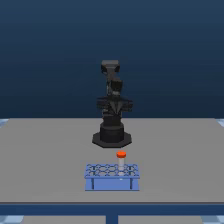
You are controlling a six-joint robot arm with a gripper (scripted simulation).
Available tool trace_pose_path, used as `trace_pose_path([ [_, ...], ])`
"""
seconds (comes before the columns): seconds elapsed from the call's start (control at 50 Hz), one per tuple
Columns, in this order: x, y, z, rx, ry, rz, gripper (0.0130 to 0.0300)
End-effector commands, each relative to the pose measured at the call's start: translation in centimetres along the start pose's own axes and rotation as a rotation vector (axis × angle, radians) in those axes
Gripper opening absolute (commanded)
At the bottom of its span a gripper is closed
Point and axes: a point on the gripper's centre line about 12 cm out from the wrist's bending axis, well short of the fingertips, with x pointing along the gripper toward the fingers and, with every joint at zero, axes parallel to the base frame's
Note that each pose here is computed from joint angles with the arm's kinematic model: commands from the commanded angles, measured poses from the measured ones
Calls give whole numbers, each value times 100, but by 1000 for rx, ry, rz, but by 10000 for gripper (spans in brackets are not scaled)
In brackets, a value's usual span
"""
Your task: Pick up the centrifuge tube on the rack
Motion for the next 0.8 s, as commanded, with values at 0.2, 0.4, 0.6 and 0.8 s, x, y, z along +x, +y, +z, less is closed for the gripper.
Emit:
trace_pose_path([
  [0.2, 0, 0, 0, 0, 0, 0, 300],
  [0.4, 0, 0, 0, 0, 0, 0, 300],
  [0.6, 6, 1, -3, 1, 3, 0, 300],
  [0.8, 33, 8, -15, 4, 16, -1, 300],
])
